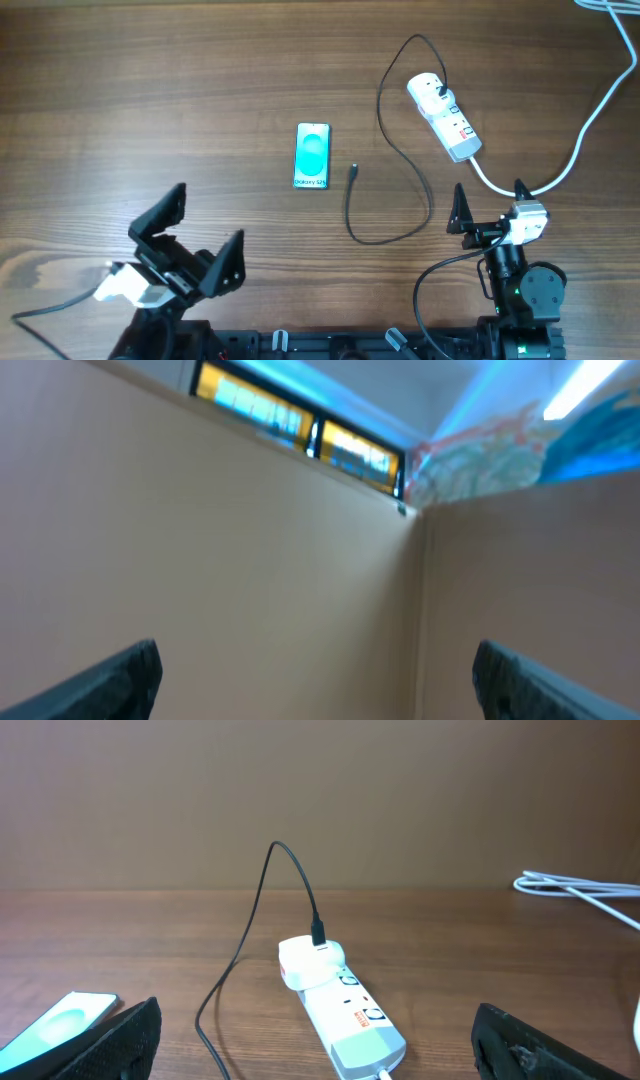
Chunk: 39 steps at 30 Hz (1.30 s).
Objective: Plug charger to phone and switch on socket
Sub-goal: 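Move the left gripper over the Galaxy S25 phone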
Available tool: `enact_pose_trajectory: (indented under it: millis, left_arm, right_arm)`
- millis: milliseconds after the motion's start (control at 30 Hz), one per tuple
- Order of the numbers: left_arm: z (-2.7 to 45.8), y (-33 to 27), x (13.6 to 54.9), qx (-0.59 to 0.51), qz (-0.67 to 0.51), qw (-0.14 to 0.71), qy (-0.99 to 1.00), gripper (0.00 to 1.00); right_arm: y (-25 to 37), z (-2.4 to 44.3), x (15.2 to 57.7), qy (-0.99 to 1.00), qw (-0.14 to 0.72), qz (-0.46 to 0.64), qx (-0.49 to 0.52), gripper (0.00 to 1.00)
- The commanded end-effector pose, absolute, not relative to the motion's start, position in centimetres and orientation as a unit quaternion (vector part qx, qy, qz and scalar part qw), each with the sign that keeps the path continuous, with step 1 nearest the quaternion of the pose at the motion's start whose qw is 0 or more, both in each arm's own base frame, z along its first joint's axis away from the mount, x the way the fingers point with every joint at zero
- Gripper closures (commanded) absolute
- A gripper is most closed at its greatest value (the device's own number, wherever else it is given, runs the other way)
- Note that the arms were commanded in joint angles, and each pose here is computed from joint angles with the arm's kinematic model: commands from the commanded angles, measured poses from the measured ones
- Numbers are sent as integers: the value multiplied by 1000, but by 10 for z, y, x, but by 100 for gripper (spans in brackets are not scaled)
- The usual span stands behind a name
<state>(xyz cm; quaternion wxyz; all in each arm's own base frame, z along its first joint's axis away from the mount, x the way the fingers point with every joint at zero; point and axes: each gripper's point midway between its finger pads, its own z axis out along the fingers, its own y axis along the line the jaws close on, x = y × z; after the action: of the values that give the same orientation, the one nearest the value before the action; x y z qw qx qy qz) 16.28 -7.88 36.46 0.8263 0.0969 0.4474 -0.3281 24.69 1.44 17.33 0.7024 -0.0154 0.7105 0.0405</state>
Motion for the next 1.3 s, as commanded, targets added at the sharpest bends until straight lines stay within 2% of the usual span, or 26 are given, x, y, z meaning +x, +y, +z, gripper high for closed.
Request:
enact_pose_trajectory:
  millis: [0, 67, 167, 300, 367, 433, 600, 800, 900, 1100, 1267]
  left_arm:
    - [421, -73, 160, 75, -325, 825, 457, 0]
    - [427, -73, 186, 42, -332, 776, 535, 0]
    - [414, -74, 230, -9, -317, 651, 689, 0]
    - [417, -113, 253, 43, -400, 511, 759, 0]
    - [419, -130, 262, 80, -445, 475, 755, 1]
    - [407, -132, 278, 55, -462, 441, 768, 0]
    - [356, -127, 306, -46, -351, 384, 853, 0]
    - [321, -154, 316, -40, -189, 280, 940, 1]
    - [285, -161, 329, -48, -97, 218, 970, 1]
    - [209, -187, 352, -43, -76, 119, 989, 0]
    - [180, -198, 358, -41, -80, 83, 993, 0]
  right_arm:
    - [11, 174, 247, 709, 705, 30, -11, 0]
    - [11, 174, 247, 709, 705, 30, -11, 0]
    - [11, 174, 247, 709, 705, 30, -11, 0]
    - [11, 174, 247, 709, 705, 30, -11, 0]
    - [11, 174, 247, 709, 705, 30, -11, 0]
    - [11, 174, 247, 709, 705, 30, -11, 0]
    - [11, 174, 247, 709, 705, 30, -11, 0]
    - [11, 174, 247, 709, 705, 30, -11, 0]
    - [11, 174, 247, 709, 705, 30, -11, 0]
    - [11, 174, 247, 709, 705, 30, -11, 0]
    - [11, 174, 247, 709, 705, 30, -11, 0]
